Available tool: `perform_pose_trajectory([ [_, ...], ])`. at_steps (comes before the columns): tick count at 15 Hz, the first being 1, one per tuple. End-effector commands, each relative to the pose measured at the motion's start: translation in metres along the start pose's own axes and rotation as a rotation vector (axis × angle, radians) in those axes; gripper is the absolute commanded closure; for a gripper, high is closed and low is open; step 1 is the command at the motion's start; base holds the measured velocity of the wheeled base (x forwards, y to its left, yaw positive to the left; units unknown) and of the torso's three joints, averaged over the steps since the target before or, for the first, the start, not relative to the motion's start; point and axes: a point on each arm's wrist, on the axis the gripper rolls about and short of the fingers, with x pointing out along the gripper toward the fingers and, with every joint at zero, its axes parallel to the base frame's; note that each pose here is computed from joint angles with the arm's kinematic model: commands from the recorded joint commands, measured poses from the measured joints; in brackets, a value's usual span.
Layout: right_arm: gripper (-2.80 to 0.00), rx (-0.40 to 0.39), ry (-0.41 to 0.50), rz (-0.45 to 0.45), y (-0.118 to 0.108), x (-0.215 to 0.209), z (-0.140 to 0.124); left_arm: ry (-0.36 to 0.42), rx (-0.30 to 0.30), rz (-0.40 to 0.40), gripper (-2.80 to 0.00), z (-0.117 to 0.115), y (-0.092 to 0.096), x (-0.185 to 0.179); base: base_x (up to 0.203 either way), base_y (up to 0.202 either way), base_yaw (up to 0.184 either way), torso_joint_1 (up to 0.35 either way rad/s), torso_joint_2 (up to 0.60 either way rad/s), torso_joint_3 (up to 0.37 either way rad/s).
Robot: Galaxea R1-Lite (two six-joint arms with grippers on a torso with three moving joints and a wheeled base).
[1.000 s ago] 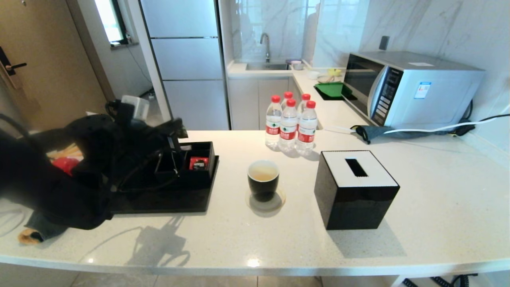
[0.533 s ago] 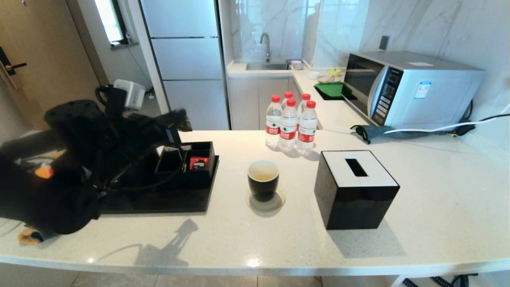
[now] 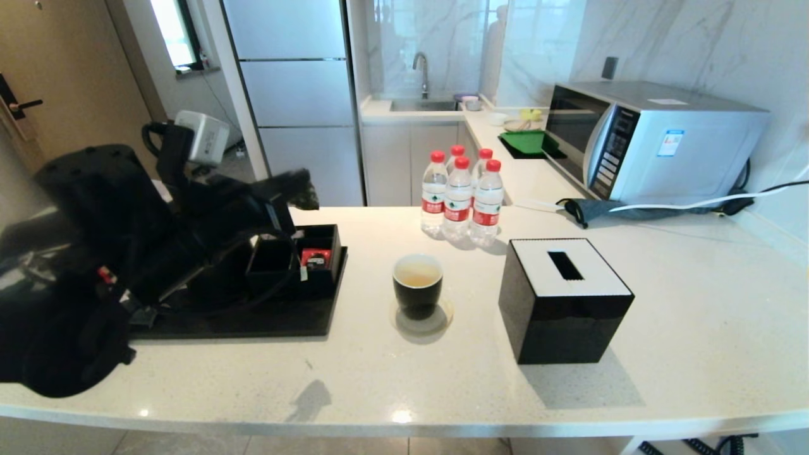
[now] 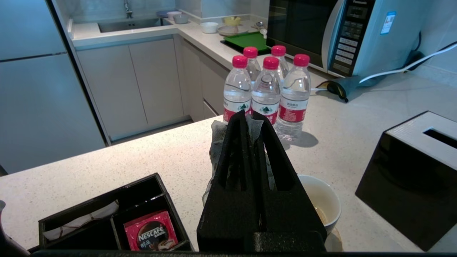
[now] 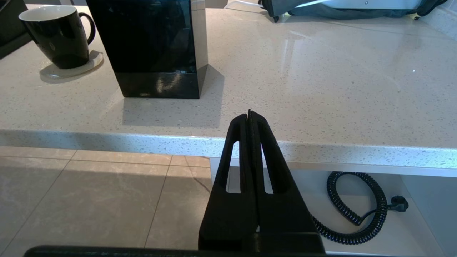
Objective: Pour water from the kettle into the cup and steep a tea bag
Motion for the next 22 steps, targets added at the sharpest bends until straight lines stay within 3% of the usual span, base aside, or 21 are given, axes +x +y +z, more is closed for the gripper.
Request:
perform_pose_trajectory([
  [1,0.0,-0.001,0.0,0.0,0.0,0.0,0.0,-0.021,0.002,-0.01,0.0,0.006,-0.004,-0.006,0.0,0.0,0.0,0.0,0.0,0.0],
  [5,0.0,-0.001,0.0,0.001,0.0,0.0,0.0,0.009,-0.011,-0.033,0.0,0.011,-0.012,-0.017,0.0,0.0,0.0,0.0,0.0,0.0],
  [14,0.0,-0.004,0.0,0.0,0.0,0.0,0.0,0.055,-0.07,-0.232,0.0,0.023,-0.066,-0.029,0.0,0.0,0.0,0.0,0.0,0.0],
  [18,0.0,-0.088,0.003,0.008,0.0,0.0,0.0,0.055,-0.078,-0.299,0.0,0.024,-0.083,-0.03,0.0,0.0,0.0,0.0,0.0,0.0],
  [22,0.0,-0.092,-0.037,0.017,0.0,0.0,0.004,0.043,-0.082,-0.338,0.0,0.027,-0.095,-0.03,0.0,0.0,0.0,0.0,0.0,0.0],
])
